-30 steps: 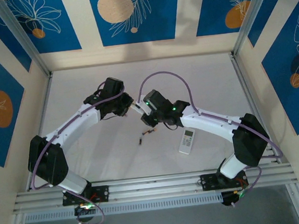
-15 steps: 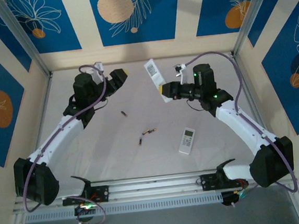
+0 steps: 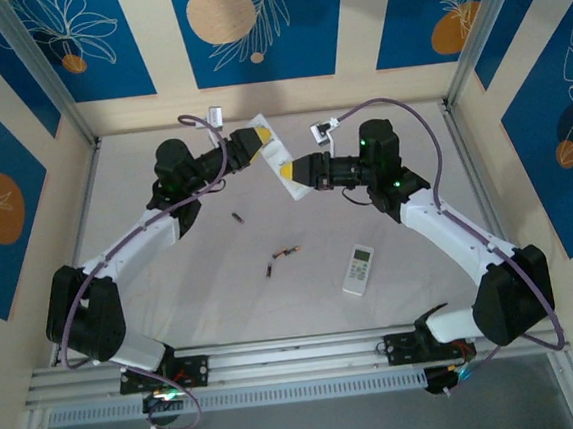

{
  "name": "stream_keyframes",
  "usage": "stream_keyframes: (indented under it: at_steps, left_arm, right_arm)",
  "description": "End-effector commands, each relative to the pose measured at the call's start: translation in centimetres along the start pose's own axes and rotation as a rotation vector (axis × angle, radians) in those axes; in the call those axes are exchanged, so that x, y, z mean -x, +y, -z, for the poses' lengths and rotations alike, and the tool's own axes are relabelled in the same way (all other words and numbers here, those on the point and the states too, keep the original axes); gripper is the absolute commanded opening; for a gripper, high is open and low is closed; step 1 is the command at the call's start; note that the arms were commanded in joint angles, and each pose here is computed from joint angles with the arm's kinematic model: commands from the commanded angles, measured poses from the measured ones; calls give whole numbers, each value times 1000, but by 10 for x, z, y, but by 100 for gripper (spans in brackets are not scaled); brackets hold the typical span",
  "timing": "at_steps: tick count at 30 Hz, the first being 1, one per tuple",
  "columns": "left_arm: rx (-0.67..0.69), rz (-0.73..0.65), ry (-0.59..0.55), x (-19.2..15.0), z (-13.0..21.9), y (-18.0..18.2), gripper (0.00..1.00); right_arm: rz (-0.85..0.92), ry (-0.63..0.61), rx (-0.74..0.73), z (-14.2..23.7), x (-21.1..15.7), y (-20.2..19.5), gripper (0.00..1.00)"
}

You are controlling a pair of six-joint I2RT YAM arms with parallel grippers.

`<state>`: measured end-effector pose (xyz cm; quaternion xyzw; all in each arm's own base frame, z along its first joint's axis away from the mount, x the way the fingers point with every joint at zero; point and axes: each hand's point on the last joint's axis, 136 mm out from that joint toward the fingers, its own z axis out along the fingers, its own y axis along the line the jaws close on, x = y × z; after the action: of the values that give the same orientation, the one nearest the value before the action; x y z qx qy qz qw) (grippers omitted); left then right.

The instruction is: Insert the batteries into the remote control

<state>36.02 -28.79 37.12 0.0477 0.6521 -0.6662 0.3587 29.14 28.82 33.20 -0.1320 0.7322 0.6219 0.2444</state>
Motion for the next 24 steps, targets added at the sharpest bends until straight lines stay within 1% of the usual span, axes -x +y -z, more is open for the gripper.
stream_keyframes:
  at_steps: [1, 3, 6, 7, 8, 9, 11, 13, 15, 16, 18, 20, 24]
  left_arm:
    - [-133, -57, -8, 8, -2, -39, 47]
    - [-147, -51, -7, 7, -2, -40, 31]
    - [-174, -45, -1, 5, -2, -42, 15]
    - [-181, -50, -2, 4, -1, -44, 11]
    - [-183, -66, -4, 4, 0, -44, 5]
    - [-180, -95, -6, 3, 1, -44, 0]
    - [-151, -166, -13, 2, 4, -43, 0]
    - [-63, -249, -33, 2, 8, -33, 0]
    - [42, -361, -57, 3, 14, -24, 0]
    - [75, -403, -63, 2, 15, -24, 0]
    - [128, -512, -78, 0, 16, -24, 0]
    - [142, -583, -90, -3, 15, -29, 0]
    - [151, -602, -93, -9, 7, -29, 0]
  right_arm:
    - [46, 23, 82, 0, 3, 27, 21]
    - [41, 35, 85, -2, 1, 27, 22]
    - [14, 26, 55, -3, 3, 18, 24]
    - [5, 20, 39, -3, 4, 14, 26]
    - [-5, 9, 11, -2, 5, 8, 30]
    - [-16, -8, -32, 0, 7, 0, 37]
    - [-50, -55, -136, 9, 10, -17, 55]
    - [-100, -123, -228, 23, 12, -32, 72]
    - [-144, -205, -301, 38, 8, -39, 94]
    - [-176, -240, -336, 44, 5, -46, 100]
    - [-256, -314, -381, 55, -5, -55, 99]
    - [-332, -347, -374, 57, -14, -62, 99]
    - [-378, -336, -274, 41, -21, -53, 99]
